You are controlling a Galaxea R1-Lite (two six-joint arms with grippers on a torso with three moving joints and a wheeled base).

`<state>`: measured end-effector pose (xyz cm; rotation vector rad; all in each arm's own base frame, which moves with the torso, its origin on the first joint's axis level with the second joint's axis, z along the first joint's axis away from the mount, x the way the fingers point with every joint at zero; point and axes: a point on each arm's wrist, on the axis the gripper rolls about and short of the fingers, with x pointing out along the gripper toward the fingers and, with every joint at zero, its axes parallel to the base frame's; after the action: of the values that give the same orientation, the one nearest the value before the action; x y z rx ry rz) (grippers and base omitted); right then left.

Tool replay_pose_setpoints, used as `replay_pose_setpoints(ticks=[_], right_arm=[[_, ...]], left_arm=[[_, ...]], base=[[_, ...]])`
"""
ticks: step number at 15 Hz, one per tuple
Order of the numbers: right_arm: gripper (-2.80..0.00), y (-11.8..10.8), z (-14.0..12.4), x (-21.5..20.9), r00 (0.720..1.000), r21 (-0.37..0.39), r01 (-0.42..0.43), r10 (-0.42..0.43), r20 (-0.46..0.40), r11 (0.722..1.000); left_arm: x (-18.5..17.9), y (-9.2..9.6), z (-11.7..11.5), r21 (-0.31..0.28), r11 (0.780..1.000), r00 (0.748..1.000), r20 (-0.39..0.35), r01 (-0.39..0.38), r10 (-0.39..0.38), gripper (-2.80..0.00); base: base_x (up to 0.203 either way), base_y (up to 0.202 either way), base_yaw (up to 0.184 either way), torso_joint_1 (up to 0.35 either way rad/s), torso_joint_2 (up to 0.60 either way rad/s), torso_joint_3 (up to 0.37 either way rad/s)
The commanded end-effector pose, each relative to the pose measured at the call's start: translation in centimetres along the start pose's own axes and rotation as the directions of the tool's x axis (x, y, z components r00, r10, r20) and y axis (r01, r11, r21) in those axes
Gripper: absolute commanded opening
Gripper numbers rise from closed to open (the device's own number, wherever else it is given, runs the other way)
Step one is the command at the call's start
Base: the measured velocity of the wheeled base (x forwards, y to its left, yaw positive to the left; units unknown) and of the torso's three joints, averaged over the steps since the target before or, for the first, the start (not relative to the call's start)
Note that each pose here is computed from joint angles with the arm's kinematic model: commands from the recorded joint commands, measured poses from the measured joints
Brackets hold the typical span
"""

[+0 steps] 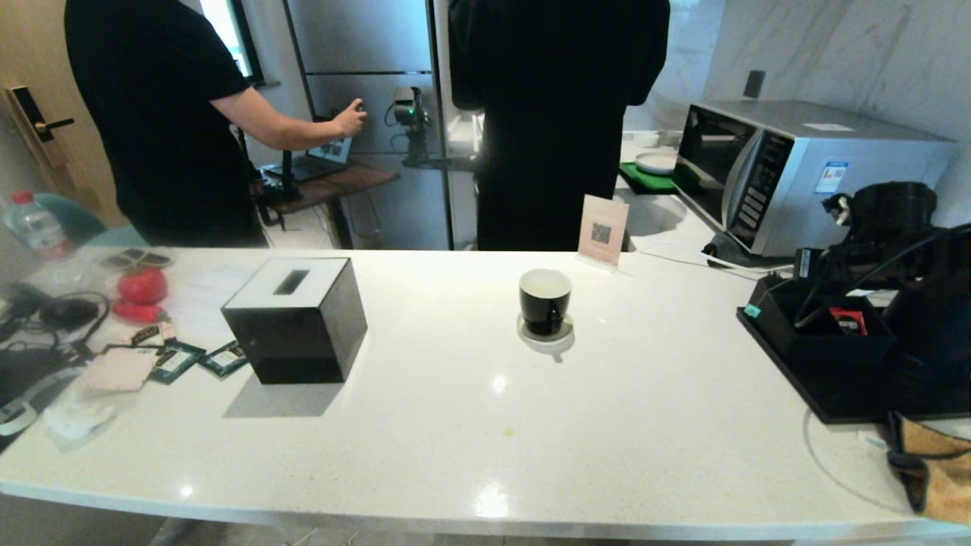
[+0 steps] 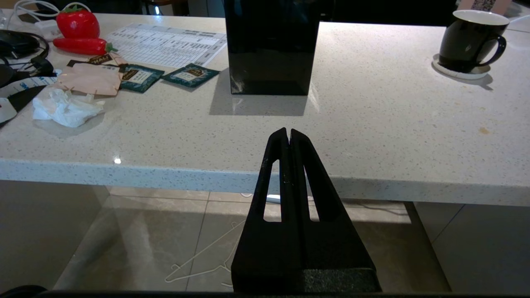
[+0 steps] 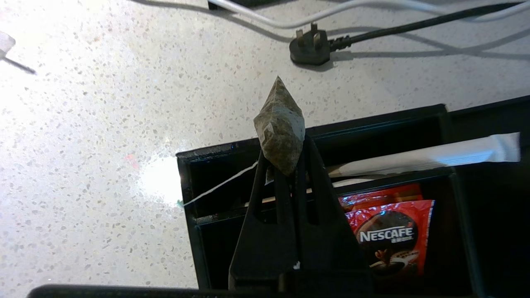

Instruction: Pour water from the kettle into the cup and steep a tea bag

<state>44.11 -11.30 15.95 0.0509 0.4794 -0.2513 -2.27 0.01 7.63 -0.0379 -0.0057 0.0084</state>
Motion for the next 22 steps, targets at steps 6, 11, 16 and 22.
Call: replay_pose_setpoints(ticks=[6, 11, 16, 22], right_arm=[[-2.8, 0.0, 1.3, -1.5, 0.999, 0.001, 0.0, 0.0, 0.038, 1.0], [-2.8, 0.0, 2.1, -2.6, 0.998, 0.0, 0.0, 0.0, 0.06, 1.0], [-2.8, 0.2, 3.0, -3.9, 0.996, 0.0, -0.004, 0.004, 0.089, 1.0], [-2.8, 1.4, 4.1, -6.1, 0.991, -0.008, -0.035, 0.035, 0.131, 0.999]], left_arm=[[0.0, 0.0, 0.0, 0.0, 1.0, 1.0, 0.001, -0.001, 0.001, -2.8], [0.0, 0.0, 0.0, 0.0, 1.0, 1.0, 0.0, -0.001, 0.001, -2.8], [0.0, 0.0, 0.0, 0.0, 1.0, 1.0, -0.001, -0.001, 0.001, -2.8], [0.0, 0.0, 0.0, 0.0, 1.0, 1.0, -0.001, -0.001, 0.001, -2.8]], base=[[0.0, 0.0, 0.0, 0.0, 0.0, 0.0], [0.0, 0.0, 0.0, 0.0, 0.0, 0.0], [0.0, 0.0, 0.0, 0.0, 0.0, 0.0], [0.0, 0.0, 0.0, 0.0, 0.0, 0.0]])
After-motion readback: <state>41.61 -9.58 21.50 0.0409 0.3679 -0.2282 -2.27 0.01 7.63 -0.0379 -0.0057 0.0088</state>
